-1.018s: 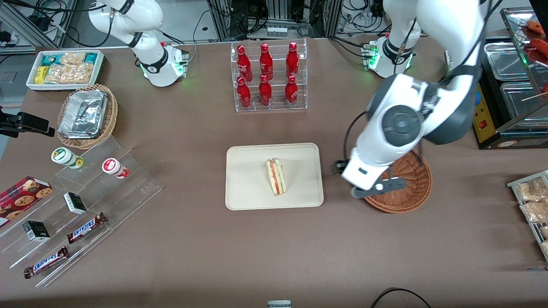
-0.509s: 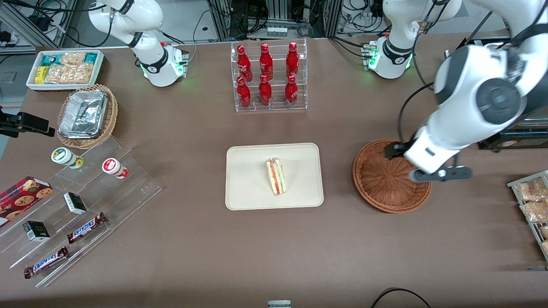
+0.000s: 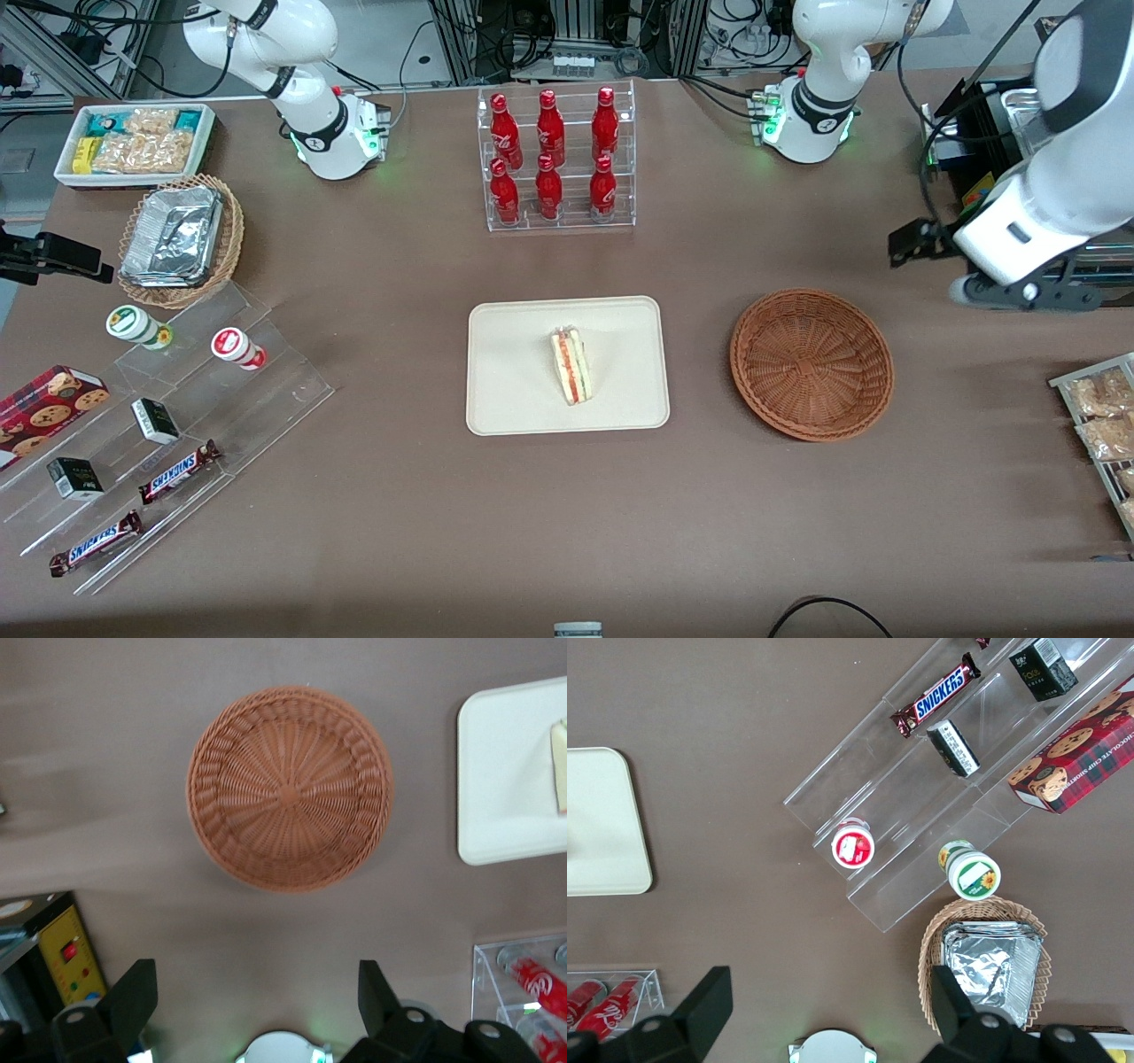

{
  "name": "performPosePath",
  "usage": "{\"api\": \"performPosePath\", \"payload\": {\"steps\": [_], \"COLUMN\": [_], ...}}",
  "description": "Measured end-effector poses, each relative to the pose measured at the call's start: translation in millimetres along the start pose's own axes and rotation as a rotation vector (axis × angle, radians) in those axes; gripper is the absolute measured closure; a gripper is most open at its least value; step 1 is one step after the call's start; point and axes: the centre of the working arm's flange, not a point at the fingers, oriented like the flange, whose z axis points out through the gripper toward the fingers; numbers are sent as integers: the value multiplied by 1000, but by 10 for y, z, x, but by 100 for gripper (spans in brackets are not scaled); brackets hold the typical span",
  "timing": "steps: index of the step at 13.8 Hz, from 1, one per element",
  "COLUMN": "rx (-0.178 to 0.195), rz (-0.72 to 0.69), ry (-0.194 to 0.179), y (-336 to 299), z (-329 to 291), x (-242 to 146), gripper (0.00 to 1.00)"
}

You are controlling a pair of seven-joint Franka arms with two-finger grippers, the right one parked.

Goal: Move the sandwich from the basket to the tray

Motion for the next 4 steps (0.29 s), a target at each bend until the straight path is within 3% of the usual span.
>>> {"api": "performPosePath", "payload": {"steps": [4], "rx": [0], "rz": [-35], "ry": [0], "y": [-217], "z": [-252], "x": [-264], "gripper": [0]}}
